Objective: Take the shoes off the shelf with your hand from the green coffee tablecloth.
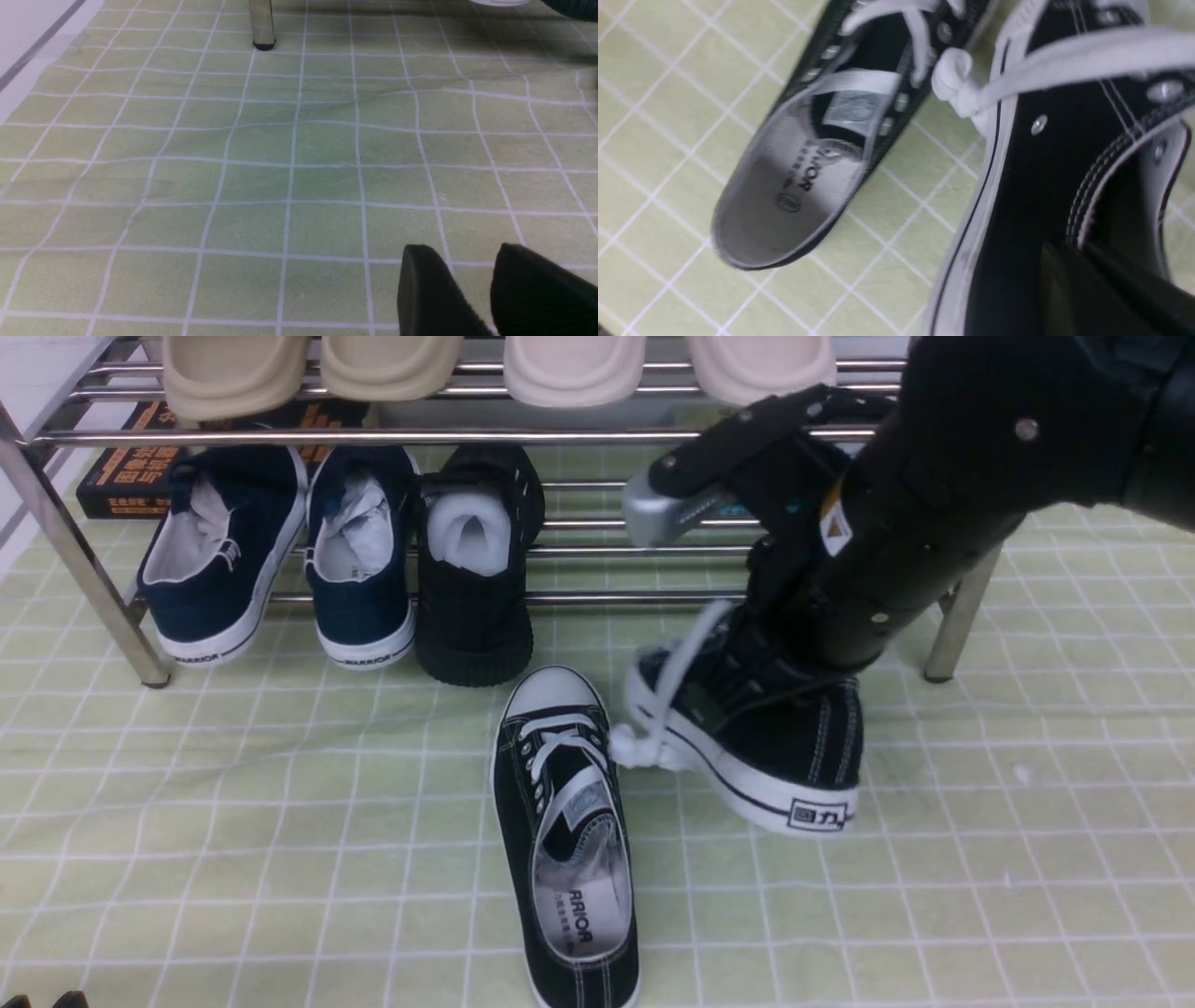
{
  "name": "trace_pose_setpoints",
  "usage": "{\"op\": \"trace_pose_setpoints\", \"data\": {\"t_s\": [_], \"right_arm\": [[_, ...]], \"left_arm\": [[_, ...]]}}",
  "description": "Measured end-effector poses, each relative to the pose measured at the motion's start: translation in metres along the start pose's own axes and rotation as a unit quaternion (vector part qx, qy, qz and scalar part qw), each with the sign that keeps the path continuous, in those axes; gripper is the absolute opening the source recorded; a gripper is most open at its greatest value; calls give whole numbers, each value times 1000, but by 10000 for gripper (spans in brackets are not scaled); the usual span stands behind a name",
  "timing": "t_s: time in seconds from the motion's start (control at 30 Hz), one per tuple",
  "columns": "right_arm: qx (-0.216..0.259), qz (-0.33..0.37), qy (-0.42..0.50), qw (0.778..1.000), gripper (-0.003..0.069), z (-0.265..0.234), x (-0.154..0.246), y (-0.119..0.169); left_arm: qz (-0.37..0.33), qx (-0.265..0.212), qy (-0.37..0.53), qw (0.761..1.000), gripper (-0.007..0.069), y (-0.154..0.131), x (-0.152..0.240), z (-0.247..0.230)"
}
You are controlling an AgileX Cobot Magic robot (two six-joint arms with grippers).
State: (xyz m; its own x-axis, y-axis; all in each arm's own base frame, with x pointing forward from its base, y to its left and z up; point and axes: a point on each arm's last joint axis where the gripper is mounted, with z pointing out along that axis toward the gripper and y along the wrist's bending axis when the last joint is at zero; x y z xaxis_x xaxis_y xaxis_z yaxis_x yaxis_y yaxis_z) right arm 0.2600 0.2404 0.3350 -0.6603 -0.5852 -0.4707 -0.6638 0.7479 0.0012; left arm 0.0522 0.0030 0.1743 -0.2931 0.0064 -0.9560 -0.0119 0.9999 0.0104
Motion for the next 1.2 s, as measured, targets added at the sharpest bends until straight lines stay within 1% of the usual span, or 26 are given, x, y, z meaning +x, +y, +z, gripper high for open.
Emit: {"op": "trace_pose_setpoints", "data": {"t_s": [0.07,0.17,0.43,0.53,0.6,0.63,0.67,0.8,0.93,1.1,1.13,1.17,1.2], "right_arm": [[1,-24,-7,1000,10,0,-1,9],[4,-42,-12,999,10,1,-2,19],[41,-24,7,999,10,20,-2,18],[47,-23,31,998,13,39,1,18],[45,-21,41,998,13,47,2,19],[33,-13,58,998,13,56,4,22],[32,-12,63,997,13,58,5,22],[-7,18,109,994,17,78,11,31],[-32,38,132,990,26,87,15,37],[-50,59,157,985,76,94,18,41],[-56,75,165,982,130,94,20,44],[-57,79,167,981,150,94,20,45],[-57,85,170,980,188,94,20,45]], "left_arm": [[0,0,0,1000,239,0,0,0],[0,0,0,1000,239,0,0,0],[0,0,0,1000,239,0,0,0],[0,0,0,1000,239,0,0,0],[0,0,0,1000,239,0,0,0],[0,0,0,1000,239,0,0,0],[0,0,0,1000,239,0,0,0],[0,0,0,1000,239,0,0,0],[0,0,0,1000,239,0,0,0],[0,0,0,1000,239,0,0,0],[0,0,0,1000,239,0,0,0],[0,0,0,1000,239,0,0,0],[0,0,0,1000,239,0,0,0]]}}
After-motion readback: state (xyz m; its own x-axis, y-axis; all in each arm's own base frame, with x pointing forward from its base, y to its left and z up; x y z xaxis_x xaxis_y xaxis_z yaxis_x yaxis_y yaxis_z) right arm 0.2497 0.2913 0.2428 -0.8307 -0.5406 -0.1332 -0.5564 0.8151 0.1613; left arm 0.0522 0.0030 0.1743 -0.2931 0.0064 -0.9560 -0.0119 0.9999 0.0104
